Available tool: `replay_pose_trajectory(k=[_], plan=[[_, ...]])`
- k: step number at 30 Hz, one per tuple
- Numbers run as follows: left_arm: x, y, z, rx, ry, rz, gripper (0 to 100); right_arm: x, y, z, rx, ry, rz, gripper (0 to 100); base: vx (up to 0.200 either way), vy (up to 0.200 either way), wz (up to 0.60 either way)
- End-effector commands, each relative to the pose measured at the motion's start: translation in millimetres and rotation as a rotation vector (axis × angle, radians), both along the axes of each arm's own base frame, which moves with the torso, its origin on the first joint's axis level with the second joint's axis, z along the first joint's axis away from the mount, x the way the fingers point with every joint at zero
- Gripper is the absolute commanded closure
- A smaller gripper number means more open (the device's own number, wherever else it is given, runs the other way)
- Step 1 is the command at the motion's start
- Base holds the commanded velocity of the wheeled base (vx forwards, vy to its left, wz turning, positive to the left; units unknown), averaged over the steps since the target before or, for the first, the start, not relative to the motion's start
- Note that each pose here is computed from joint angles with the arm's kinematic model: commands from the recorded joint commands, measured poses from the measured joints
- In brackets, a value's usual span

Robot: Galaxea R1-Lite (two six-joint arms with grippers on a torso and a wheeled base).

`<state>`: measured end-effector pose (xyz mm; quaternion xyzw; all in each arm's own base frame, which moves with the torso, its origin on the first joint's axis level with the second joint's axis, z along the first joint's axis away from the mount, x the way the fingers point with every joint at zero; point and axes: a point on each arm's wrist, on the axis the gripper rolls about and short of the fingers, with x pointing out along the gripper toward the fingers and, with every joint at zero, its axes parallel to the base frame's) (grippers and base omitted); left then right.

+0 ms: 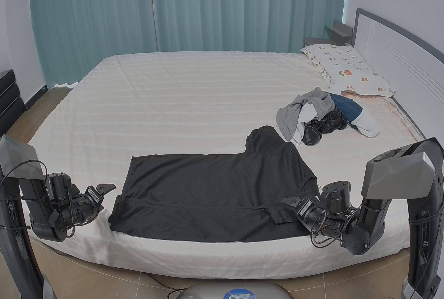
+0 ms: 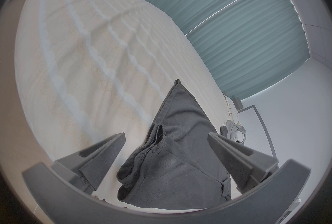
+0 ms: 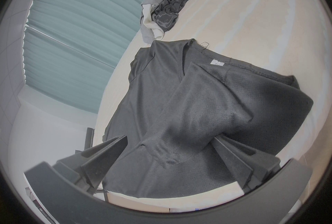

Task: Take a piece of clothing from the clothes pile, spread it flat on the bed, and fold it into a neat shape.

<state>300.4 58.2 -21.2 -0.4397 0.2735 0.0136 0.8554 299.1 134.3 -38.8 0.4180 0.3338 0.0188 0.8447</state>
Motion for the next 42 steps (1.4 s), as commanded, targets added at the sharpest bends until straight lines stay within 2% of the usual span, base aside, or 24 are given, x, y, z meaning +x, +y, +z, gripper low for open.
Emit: replay_pose_trajectory(k=[1,14,18,19,33,42], plan=[[0.2,0.1,-0.3,-0.001,0.0,0.0,0,-2.1,1.8,-1.0,-0.018,0.036,0.003,0,0.0,0.0,0.0],[0.5,0.2,-0.2,0.001,-0.001,0.0,0,-1.2,3.3,0.6,-0.032,0.032,-0.012,0,0.0,0.0,0.0],[0.5,0.2,-0.2,0.0,-0.001,0.0,0,-0.2,4.2,-1.0,-0.046,0.059,-0.01,0,0.0,0.0,0.0],[0.5,0.2,-0.2,0.0,-0.001,0.0,0,-0.1,4.3,-1.2,-0.049,0.061,-0.01,100,0.0,0.0,0.0],[0.5,0.2,-0.2,0.0,-0.001,0.0,0,-2.1,2.9,3.8,-0.041,0.053,-0.009,100,0.0,0.0,0.0],[0.5,0.2,-0.2,0.0,-0.001,0.0,0,-15.7,2.4,20.7,-0.035,0.042,0.009,100,0.0,0.0,0.0]])
